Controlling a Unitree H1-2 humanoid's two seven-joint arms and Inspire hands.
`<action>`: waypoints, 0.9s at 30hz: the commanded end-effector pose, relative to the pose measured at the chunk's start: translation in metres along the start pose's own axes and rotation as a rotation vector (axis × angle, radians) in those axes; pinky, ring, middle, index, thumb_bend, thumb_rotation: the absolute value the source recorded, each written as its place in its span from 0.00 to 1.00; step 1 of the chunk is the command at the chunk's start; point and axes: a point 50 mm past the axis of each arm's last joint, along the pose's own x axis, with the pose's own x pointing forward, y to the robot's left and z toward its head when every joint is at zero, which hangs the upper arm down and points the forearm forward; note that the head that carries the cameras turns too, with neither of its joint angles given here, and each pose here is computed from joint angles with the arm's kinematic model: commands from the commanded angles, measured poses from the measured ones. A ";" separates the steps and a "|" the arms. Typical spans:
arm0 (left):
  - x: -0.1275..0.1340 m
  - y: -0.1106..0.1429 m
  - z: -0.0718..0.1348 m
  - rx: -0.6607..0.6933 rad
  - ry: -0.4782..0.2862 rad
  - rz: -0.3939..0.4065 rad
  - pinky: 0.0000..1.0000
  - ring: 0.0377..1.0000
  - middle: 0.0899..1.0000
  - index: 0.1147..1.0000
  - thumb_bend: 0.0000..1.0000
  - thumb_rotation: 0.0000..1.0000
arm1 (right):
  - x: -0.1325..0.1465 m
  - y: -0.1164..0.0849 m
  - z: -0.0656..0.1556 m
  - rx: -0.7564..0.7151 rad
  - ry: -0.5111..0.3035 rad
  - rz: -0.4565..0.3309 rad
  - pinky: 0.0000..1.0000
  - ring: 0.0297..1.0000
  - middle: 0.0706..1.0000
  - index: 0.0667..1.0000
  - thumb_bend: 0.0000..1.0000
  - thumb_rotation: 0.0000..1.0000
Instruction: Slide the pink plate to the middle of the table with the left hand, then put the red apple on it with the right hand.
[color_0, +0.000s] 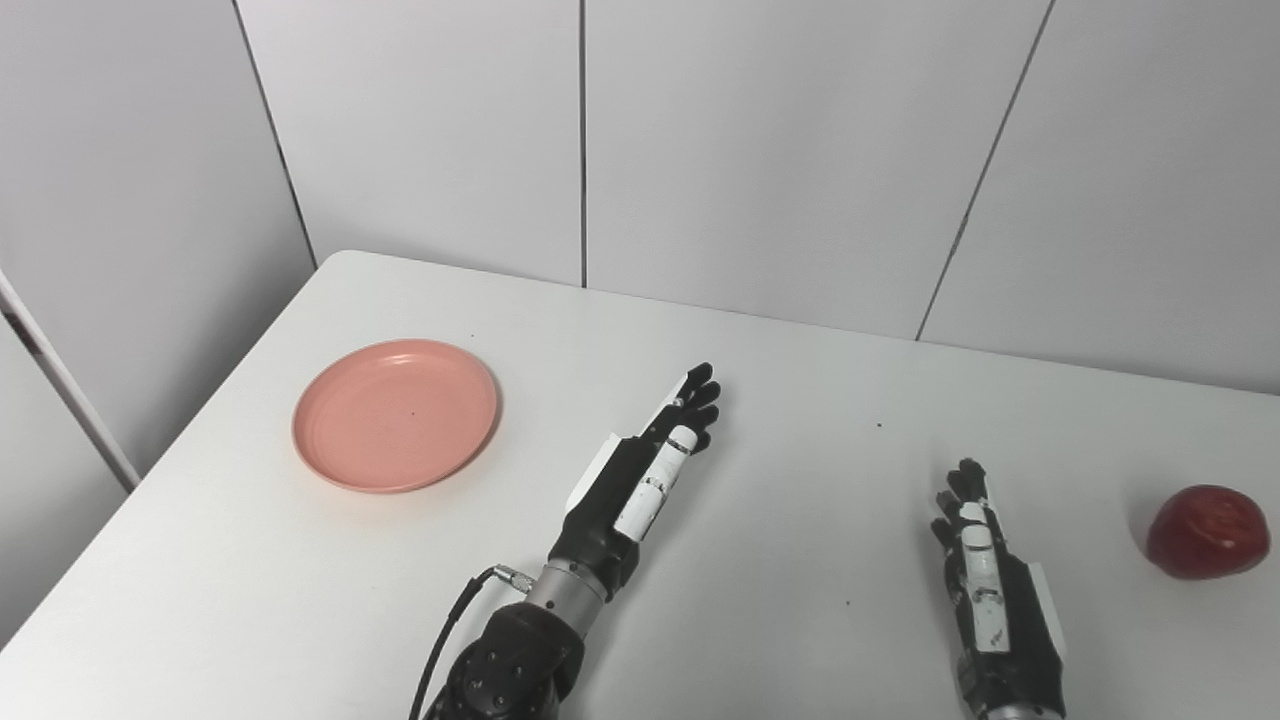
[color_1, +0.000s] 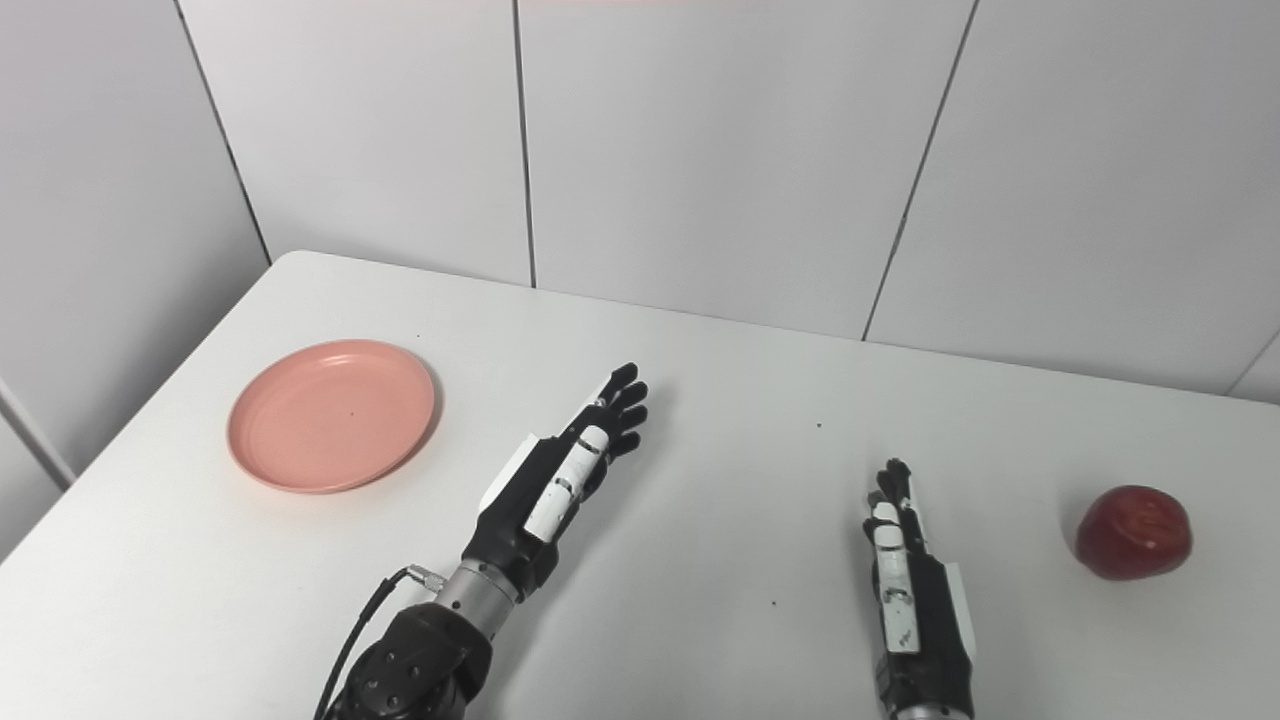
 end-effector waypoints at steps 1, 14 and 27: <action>0.009 0.005 0.024 0.028 -0.092 -0.016 0.98 0.98 0.98 0.96 0.44 1.00 | 0.005 0.000 0.015 -0.007 -0.089 0.011 1.00 1.00 1.00 1.00 0.20 1.00; 0.015 0.034 0.058 0.002 -0.194 0.037 0.95 0.96 0.98 0.95 0.44 1.00 | 0.003 0.000 0.019 0.007 -0.084 0.014 1.00 1.00 1.00 1.00 0.20 1.00; 0.022 0.070 0.078 0.032 -0.241 0.145 0.93 0.93 0.94 0.93 0.42 1.00 | 0.003 -0.002 0.017 -0.005 -0.092 0.006 1.00 1.00 1.00 1.00 0.18 1.00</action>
